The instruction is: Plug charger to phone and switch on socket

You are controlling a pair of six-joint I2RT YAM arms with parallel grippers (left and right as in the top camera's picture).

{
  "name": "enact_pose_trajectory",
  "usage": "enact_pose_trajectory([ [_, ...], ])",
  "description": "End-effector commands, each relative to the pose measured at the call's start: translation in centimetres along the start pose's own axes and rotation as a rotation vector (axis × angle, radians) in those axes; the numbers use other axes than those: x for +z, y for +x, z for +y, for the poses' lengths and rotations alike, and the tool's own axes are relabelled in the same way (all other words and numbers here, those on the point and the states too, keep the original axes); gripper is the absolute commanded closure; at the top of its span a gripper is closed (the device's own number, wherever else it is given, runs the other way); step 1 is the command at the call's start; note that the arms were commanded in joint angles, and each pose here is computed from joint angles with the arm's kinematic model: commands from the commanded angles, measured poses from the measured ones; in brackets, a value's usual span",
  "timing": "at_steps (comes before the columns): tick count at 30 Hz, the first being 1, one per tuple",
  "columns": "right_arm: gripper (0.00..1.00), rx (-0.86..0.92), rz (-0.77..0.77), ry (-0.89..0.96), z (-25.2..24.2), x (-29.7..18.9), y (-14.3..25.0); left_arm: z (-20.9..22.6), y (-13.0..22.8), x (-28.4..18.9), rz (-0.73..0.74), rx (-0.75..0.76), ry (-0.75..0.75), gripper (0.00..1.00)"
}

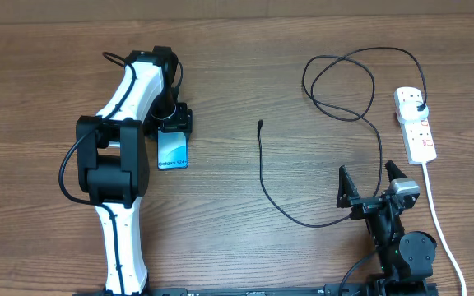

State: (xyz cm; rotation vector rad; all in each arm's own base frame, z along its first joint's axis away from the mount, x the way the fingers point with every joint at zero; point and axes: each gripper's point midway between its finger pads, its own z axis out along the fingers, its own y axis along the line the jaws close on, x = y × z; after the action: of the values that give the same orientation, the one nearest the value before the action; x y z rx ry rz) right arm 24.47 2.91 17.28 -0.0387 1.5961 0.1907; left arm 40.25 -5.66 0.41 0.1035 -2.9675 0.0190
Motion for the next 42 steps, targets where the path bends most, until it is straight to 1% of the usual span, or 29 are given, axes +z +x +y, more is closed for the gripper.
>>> enact_pose_trajectory([
  [1,0.0,0.002,-0.005,-0.003,0.1,0.0,0.2,-1.1,-0.7,-1.0,-0.012,-0.009,0.033,0.28],
  [20,0.0,0.002,-0.005,-0.003,0.1,0.0,0.2,-1.5,-0.9,-3.5,-0.024,-0.019,0.052,0.28],
  [29,0.0,0.002,-0.005,-0.003,0.1,0.0,0.2,-2.7,-1.2,-5.4,-0.04,-0.015,0.118,0.28],
  [34,0.0,0.002,-0.005,-0.003,0.1,0.0,0.2,-3.5,-1.2,-7.5,-0.054,-0.01,0.162,0.29],
  [42,0.0,0.002,-0.005,-0.003,0.1,0.0,0.2,-5.4,-1.5,-10.8,-0.094,0.012,0.274,0.3],
])
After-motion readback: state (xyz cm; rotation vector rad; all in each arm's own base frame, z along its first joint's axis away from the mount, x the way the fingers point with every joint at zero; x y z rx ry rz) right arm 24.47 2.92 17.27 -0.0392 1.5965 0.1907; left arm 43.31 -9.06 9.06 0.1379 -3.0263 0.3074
